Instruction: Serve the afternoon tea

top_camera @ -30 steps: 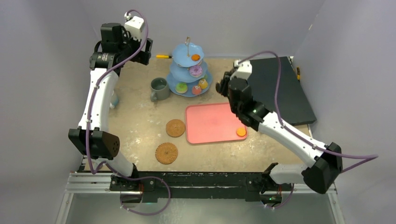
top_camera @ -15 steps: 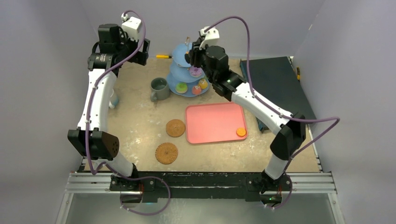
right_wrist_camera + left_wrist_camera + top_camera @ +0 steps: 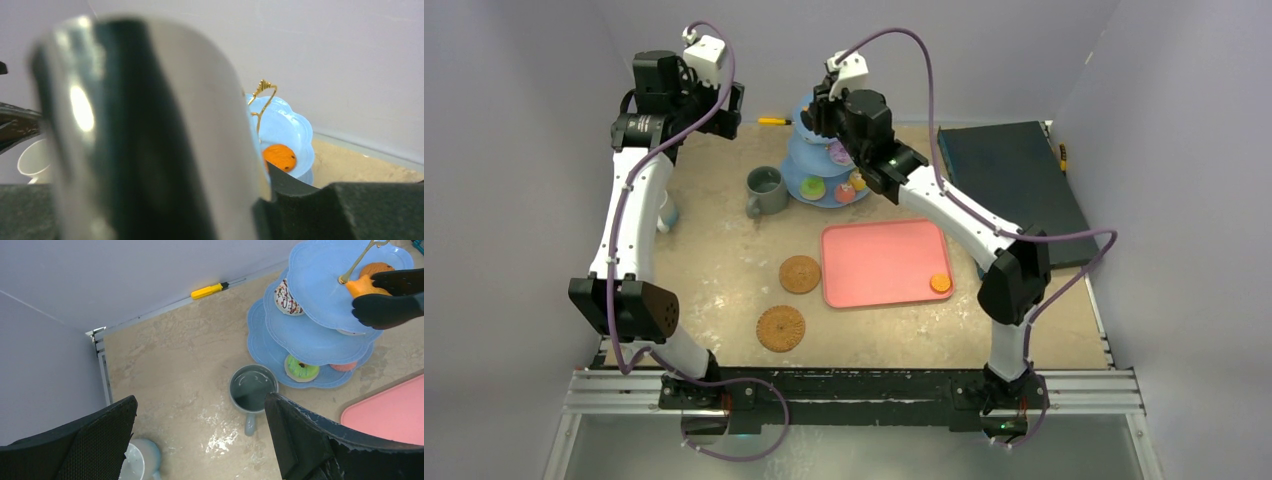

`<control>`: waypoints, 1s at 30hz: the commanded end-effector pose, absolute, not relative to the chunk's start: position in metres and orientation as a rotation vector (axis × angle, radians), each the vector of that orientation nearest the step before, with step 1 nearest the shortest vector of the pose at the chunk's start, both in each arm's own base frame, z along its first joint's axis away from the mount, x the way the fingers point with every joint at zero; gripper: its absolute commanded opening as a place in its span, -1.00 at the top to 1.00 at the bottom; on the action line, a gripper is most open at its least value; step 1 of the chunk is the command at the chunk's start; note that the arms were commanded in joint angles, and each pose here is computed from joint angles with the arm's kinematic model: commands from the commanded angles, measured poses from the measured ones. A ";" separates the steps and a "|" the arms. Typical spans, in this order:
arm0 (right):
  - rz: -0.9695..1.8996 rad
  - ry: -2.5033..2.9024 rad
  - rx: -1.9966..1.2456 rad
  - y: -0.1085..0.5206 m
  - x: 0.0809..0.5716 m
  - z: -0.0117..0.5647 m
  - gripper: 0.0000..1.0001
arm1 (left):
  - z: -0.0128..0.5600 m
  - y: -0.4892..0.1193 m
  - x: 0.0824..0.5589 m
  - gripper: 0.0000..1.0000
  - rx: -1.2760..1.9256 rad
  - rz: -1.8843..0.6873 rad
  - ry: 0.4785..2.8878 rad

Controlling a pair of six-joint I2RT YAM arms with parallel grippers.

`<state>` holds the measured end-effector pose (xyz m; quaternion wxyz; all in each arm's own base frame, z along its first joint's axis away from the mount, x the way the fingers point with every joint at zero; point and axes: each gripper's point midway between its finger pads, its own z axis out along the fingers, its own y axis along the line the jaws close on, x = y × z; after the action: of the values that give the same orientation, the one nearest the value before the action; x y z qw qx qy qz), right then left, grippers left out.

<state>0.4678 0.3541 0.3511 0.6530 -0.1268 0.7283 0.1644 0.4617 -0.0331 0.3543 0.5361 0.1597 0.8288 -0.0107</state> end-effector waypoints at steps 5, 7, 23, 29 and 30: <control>0.412 1.536 -0.283 0.375 0.487 0.382 0.22 | 0.373 -0.026 0.459 -0.99 0.368 -0.009 1.917; 0.430 1.532 -0.275 0.376 0.484 0.380 0.22 | 0.372 -0.025 0.460 -0.99 0.368 -0.006 1.919; 0.495 1.538 -0.376 0.401 0.435 0.357 0.22 | 0.370 -0.021 0.459 -0.99 0.372 -0.001 1.924; 0.489 1.583 -0.412 0.407 0.433 0.328 0.22 | 0.369 -0.011 0.460 -0.99 0.349 0.010 1.929; 0.496 1.598 -0.421 0.409 0.432 0.320 0.22 | 0.369 -0.010 0.460 -0.99 0.346 0.010 1.929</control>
<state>0.4340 0.4103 0.2956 0.6282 -0.1902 0.7280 0.1979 0.4624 -0.0145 0.3494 0.5316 0.1441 0.8346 -0.0016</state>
